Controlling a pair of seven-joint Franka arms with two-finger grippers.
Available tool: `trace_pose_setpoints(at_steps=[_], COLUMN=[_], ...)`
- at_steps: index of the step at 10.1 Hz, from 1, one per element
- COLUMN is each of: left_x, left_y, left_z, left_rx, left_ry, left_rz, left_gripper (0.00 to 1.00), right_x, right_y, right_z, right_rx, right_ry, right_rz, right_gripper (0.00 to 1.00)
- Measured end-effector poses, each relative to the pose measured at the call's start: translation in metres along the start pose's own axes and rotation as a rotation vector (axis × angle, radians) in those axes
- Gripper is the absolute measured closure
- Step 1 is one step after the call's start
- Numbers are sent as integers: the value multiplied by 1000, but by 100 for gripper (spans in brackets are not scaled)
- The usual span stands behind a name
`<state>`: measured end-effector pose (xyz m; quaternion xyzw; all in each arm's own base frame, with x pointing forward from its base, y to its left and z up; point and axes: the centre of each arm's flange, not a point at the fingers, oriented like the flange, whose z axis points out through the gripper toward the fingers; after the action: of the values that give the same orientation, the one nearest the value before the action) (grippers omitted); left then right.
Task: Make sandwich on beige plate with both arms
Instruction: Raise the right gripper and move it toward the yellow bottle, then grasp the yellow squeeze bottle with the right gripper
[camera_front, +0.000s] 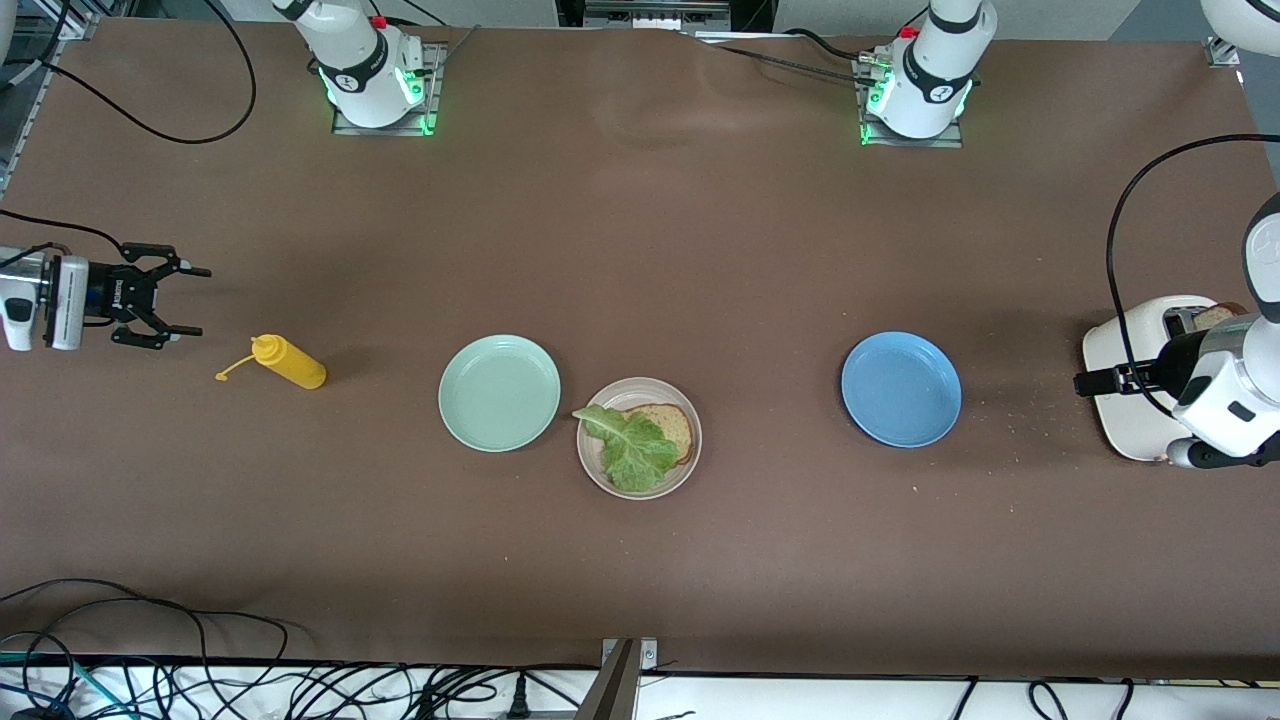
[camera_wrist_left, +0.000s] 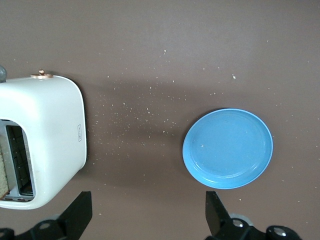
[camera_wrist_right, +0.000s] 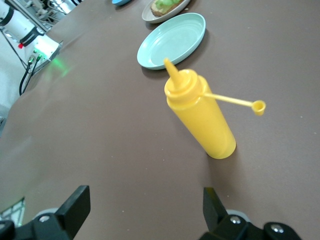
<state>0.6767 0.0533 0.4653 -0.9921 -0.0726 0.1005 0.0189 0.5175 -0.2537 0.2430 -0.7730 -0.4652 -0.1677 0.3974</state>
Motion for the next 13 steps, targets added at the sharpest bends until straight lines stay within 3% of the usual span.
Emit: trace_pose_setpoints(at_steps=[4, 8, 13], left_x=[0, 0, 0], left_y=[0, 0, 0], left_z=[0, 0, 1], left_rx=[0, 0, 0], left_ry=[0, -1, -5], left_rz=[0, 0, 0], left_gripper=[0, 0, 0], right_x=[-36, -30, -6], right_y=[20, 38, 63], right_z=[44, 72, 97], right_rx=[13, -36, -65], right_ry=[93, 188, 197], right_rz=[-171, -286, -347], right_gripper=[0, 0, 0])
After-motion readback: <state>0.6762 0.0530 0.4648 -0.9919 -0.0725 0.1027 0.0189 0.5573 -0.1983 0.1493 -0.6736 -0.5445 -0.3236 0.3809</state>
